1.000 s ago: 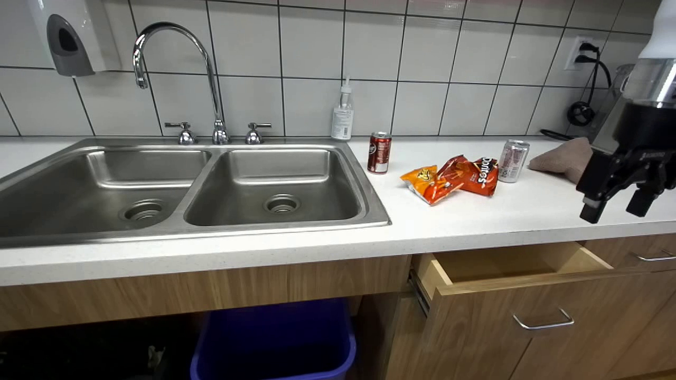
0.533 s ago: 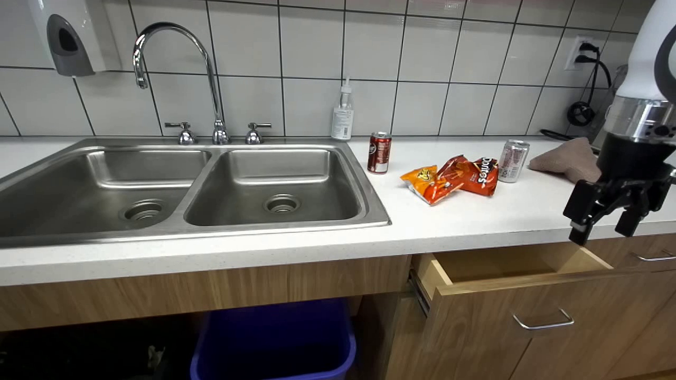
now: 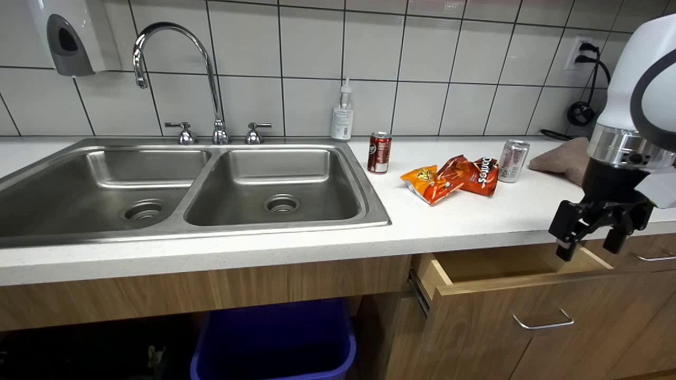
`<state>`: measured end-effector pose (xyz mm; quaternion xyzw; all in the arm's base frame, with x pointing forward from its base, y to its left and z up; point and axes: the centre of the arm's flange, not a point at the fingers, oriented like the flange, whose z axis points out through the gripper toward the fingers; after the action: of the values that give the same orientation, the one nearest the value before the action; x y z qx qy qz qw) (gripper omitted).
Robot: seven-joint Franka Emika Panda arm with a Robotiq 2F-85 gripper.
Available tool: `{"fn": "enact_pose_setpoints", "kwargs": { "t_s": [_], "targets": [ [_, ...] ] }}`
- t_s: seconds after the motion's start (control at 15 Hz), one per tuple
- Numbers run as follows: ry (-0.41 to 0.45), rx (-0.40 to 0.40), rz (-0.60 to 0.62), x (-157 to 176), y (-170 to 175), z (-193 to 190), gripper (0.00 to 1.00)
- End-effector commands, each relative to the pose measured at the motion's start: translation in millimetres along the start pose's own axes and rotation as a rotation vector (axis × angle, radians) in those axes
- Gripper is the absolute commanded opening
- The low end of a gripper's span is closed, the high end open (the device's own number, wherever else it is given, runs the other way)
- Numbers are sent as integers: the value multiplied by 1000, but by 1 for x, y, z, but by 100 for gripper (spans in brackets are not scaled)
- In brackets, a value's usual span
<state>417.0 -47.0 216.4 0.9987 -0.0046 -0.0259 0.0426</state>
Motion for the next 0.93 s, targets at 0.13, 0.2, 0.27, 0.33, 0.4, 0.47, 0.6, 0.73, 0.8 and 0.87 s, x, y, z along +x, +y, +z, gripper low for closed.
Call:
{"fn": "enact_pose_setpoints", "kwargs": {
  "t_s": [0.13,0.2,0.27,0.33,0.4,0.47,0.6,0.73,0.8,0.87],
  "targets": [
    [13,-32,29,23,-3,16,100],
    [13,-33,28,26,-4,19,100],
    [13,-34,31,29,-4,20,100],
    [12,-34,31,32,-4,23,100],
    [11,-34,32,34,-4,25,100],
    [8,-35,33,37,-4,27,100],
    [4,-35,37,42,-4,31,100],
    [4,-38,38,48,-5,35,100],
    [3,-40,38,50,-5,37,100],
    [3,-40,38,52,-6,39,100]
  ]
}}
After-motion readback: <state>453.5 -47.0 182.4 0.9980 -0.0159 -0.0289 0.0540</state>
